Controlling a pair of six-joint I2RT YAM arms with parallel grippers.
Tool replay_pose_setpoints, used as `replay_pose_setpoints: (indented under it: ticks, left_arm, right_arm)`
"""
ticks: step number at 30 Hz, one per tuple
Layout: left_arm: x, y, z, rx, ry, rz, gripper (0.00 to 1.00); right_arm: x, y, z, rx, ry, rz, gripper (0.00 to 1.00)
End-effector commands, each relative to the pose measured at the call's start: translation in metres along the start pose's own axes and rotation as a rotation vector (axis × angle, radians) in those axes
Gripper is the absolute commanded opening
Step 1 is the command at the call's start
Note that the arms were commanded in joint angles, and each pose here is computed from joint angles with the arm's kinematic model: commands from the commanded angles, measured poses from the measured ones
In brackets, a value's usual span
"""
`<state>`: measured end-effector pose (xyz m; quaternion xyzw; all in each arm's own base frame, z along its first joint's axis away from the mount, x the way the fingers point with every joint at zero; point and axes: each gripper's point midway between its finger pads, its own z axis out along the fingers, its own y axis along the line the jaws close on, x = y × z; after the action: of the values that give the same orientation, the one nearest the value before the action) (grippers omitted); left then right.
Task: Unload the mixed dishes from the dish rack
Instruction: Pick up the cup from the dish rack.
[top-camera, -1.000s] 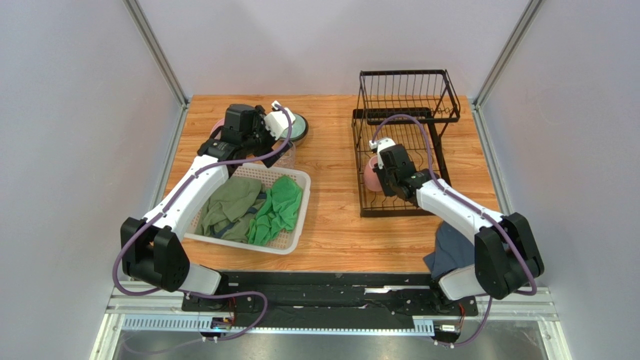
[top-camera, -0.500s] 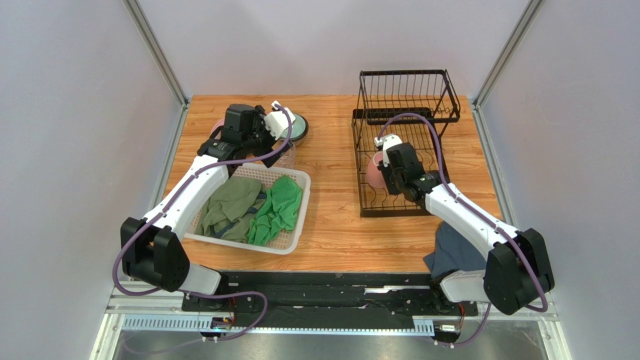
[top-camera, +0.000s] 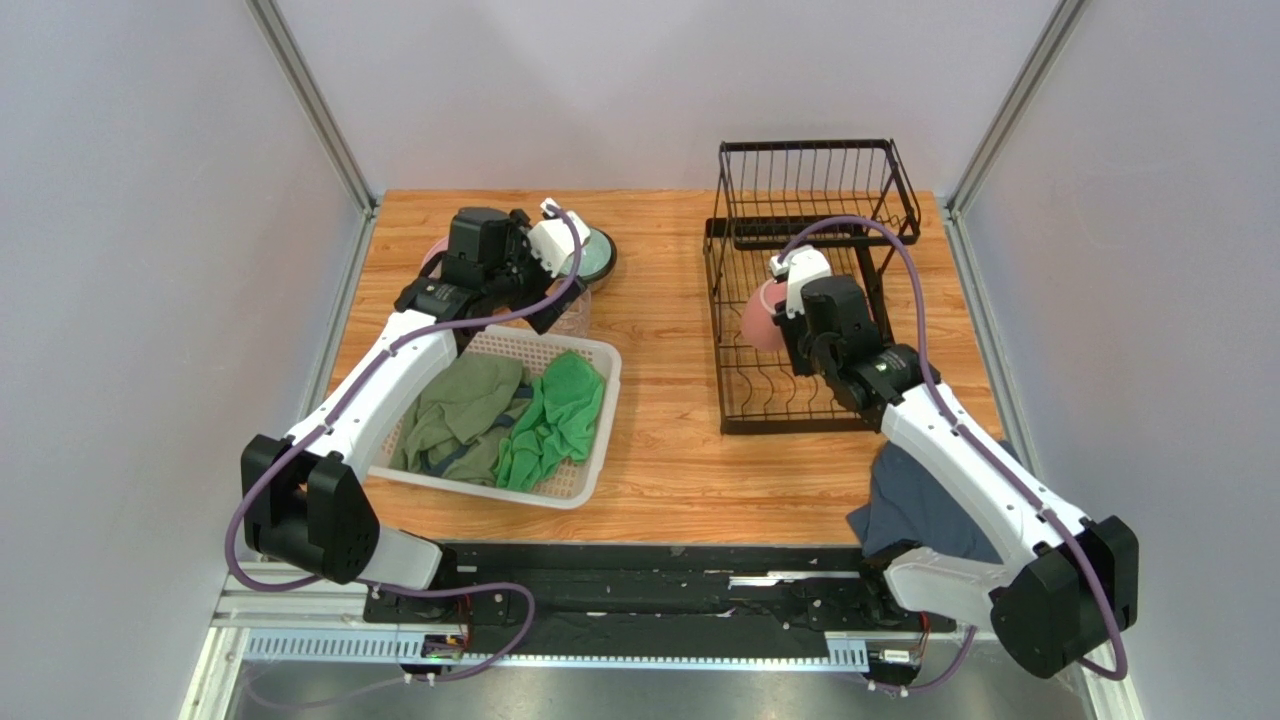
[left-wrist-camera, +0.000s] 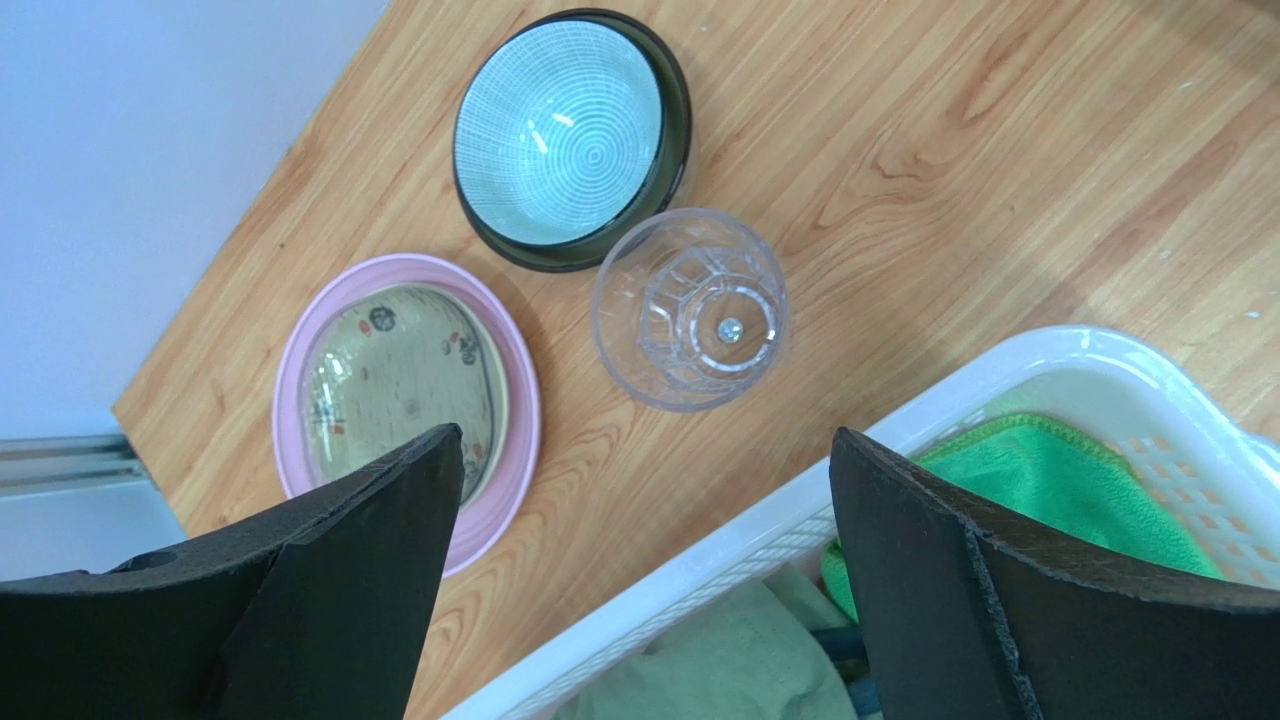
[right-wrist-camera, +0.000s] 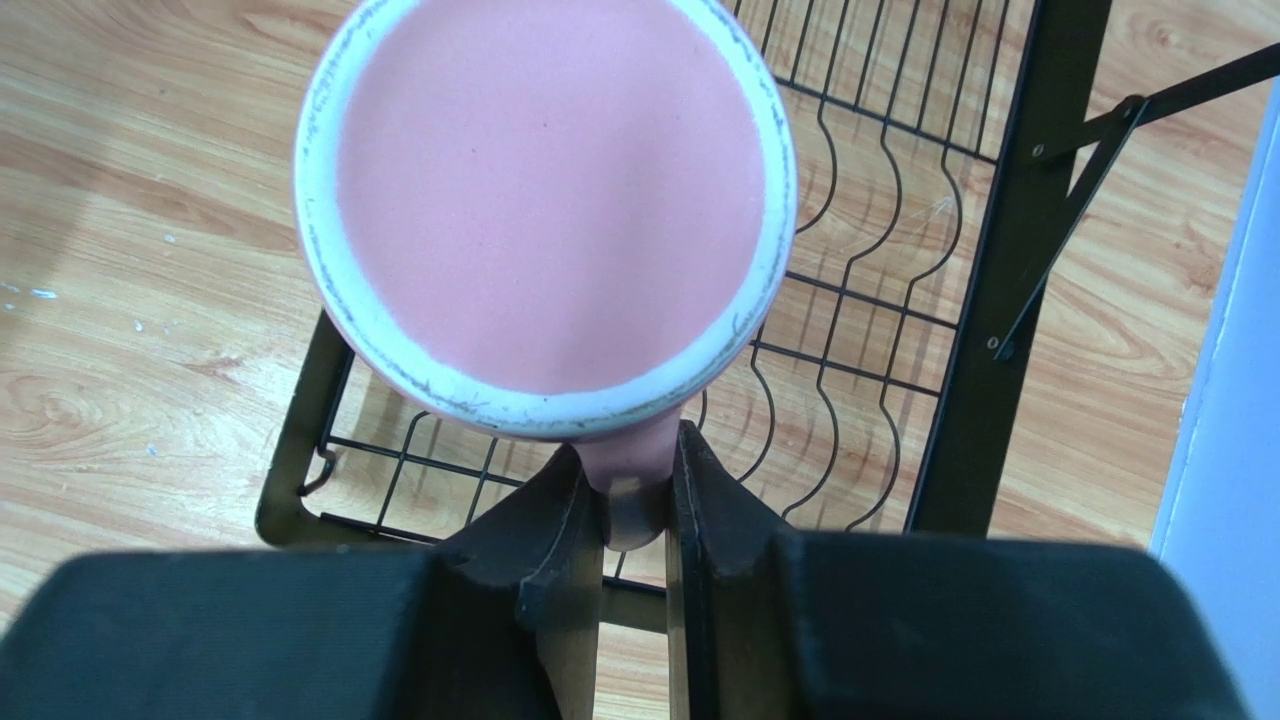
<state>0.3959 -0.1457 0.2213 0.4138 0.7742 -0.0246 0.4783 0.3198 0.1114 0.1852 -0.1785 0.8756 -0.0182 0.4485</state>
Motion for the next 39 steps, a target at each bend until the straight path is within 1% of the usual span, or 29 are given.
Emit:
replay_pose_setpoints:
  ticks: [1,5,6,10,11,12,17,18,21,23,25,26,27,29,30,31,32,33,39]
  left_arm:
    - [-0.026,0.002,-0.005,0.008,-0.100,-0.055,0.99]
    - [-0.038,-0.009,-0.008,0.063,-0.167,-0.083,0.99]
    - [-0.040,-0.015,-0.008,0.088,-0.186,-0.096,0.99]
    - [-0.051,-0.018,-0.008,0.100,-0.262,-0.098,0.99]
    - [-0.054,-0.018,-0.008,0.101,-0.277,-0.094,0.99]
    - [-0.051,-0.023,-0.008,0.115,-0.284,-0.100,0.99]
    - [-0.066,-0.029,-0.015,0.126,-0.408,-0.078,0.98]
    - [-0.072,-0.032,-0.020,0.129,-0.453,-0.068,0.98]
    - [-0.081,-0.039,-0.033,0.132,-0.537,-0.042,0.97]
    - [-0.090,-0.045,-0.045,0.132,-0.594,-0.026,0.97]
    - [-0.096,-0.052,-0.050,0.134,-0.642,-0.003,0.96]
    - [-0.097,-0.056,-0.055,0.133,-0.660,0.011,0.96]
    - [-0.104,-0.062,-0.059,0.140,-0.689,0.031,0.96]
    - [-0.106,-0.070,-0.065,0.140,-0.717,0.058,0.95]
    - [-0.113,-0.075,-0.069,0.143,-0.750,0.076,0.95]
    - [-0.115,-0.078,-0.072,0.141,-0.769,0.091,0.95]
    - [-0.112,-0.083,-0.072,0.143,-0.780,0.098,0.95]
    - [-0.120,-0.086,-0.078,0.134,-0.828,0.124,0.95]
    - [-0.132,-0.102,-0.082,0.148,-0.887,0.152,0.95]
  right_arm:
    - [-0.060,-0.006,-0.029,-0.022,-0.203,0.056,0.00]
    - [-0.069,0.010,-0.041,-0.139,-0.240,0.085,0.00]
    - [-0.074,0.016,-0.046,-0.193,-0.258,0.093,0.00]
    - [-0.090,0.036,-0.060,-0.348,-0.286,0.120,0.00]
    - [-0.093,0.040,-0.064,-0.381,-0.282,0.160,0.00]
    - [-0.095,0.046,-0.066,-0.433,-0.278,0.167,0.00]
    - [-0.112,0.064,-0.084,-0.587,-0.291,0.204,0.00]
    - [-0.114,0.071,-0.089,-0.636,-0.288,0.217,0.00]
    - [-0.120,0.078,-0.097,-0.722,-0.285,0.239,0.00]
    - [-0.122,0.081,-0.097,-0.772,-0.272,0.281,0.00]
    - [-0.125,0.084,-0.100,-0.857,-0.250,0.327,0.00]
    - [-0.127,0.084,-0.095,-0.882,-0.230,0.346,0.00]
    - [-0.128,0.086,-0.099,-0.933,-0.219,0.354,0.00]
    - [-0.130,0.088,-0.095,-0.967,-0.193,0.375,0.00]
    - [-0.132,0.089,-0.098,-0.994,-0.195,0.373,0.00]
    - [-0.135,0.089,-0.099,-1.010,-0.208,0.369,0.00]
    - [-0.136,0.093,-0.100,-1.049,-0.190,0.382,0.00]
    - [-0.139,0.094,-0.102,-1.067,-0.190,0.383,0.00]
    - [-0.141,0.103,-0.106,-1.186,-0.136,0.401,0.00]
